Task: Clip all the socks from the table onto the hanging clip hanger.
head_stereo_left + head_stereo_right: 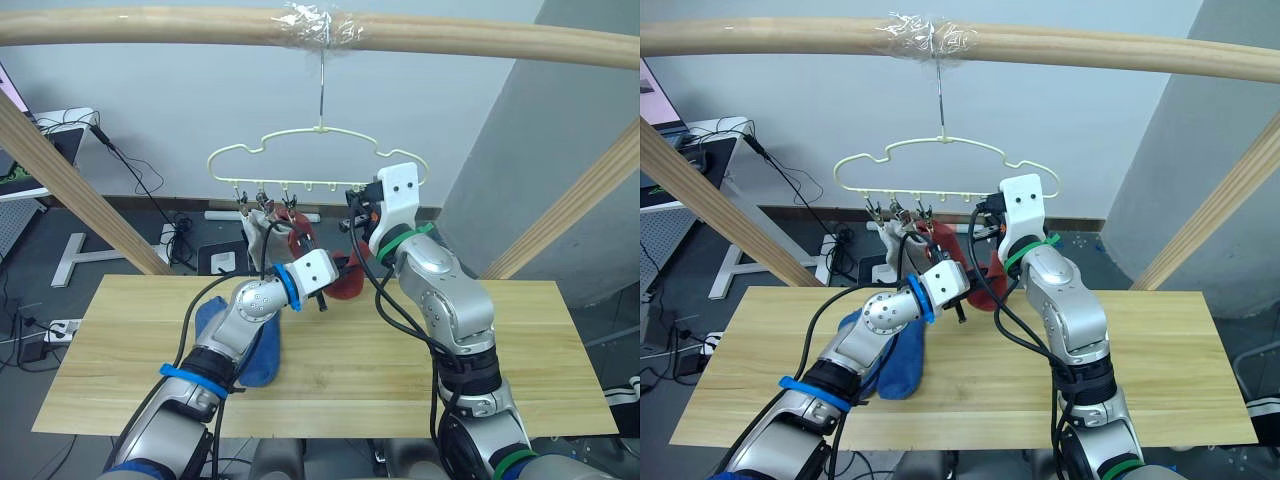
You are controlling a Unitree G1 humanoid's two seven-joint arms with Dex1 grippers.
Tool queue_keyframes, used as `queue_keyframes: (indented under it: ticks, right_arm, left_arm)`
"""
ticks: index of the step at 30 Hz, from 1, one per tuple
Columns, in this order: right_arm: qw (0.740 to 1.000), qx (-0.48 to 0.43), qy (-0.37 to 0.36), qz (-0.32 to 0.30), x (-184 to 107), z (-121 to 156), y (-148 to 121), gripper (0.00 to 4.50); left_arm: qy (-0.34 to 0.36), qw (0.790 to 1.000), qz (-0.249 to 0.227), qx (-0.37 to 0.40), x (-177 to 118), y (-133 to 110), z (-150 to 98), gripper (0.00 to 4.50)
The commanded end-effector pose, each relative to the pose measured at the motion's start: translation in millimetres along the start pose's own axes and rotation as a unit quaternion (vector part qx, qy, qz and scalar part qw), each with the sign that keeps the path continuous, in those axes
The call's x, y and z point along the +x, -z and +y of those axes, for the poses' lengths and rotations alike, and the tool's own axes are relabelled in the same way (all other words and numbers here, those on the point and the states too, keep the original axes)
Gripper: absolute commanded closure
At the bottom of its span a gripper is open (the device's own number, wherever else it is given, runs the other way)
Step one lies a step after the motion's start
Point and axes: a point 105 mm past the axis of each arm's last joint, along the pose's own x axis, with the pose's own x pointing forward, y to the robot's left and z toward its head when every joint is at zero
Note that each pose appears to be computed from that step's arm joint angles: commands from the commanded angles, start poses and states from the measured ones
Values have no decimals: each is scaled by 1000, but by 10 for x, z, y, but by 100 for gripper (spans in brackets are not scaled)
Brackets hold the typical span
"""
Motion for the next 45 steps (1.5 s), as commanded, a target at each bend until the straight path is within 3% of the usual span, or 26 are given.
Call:
queue_keyframes:
  ticks: [1, 18, 21, 25, 27, 32, 38, 45]
  right_arm:
    - [999, 2, -24, -31, -46, 117, -174, 450]
    - [1000, -9, -18, -6, -54, 105, -78, 450]
    - [1000, -1, -12, -10, -54, 78, -88, 372]
    - [1000, -7, -5, -6, -52, 45, -78, 223]
    - [1000, -12, -3, -2, -58, 35, -61, 151]
    - [1000, -20, -4, 3, -93, 31, -27, 150]
    - [998, -60, -17, -1, -263, 12, 22, 150]
    - [997, -80, -8, -14, -496, -67, 23, 150]
  left_arm:
    - [-21, 1000, -9, 19, 26, -47, 96, 448]
    - [-82, 995, -20, 50, 61, -126, 347, 448]
    - [-79, 995, -22, 51, 63, -131, 331, 450]
    - [-74, 997, -37, 11, 34, -152, 301, 450]
    - [-70, 997, -35, 3, 18, -141, 291, 396]
    - [-23, 999, -32, -15, -50, -104, 120, 254]
    - [17, 991, -57, -119, -259, -188, 19, 254]
    - [46, 970, -74, -225, -472, -309, 97, 254]
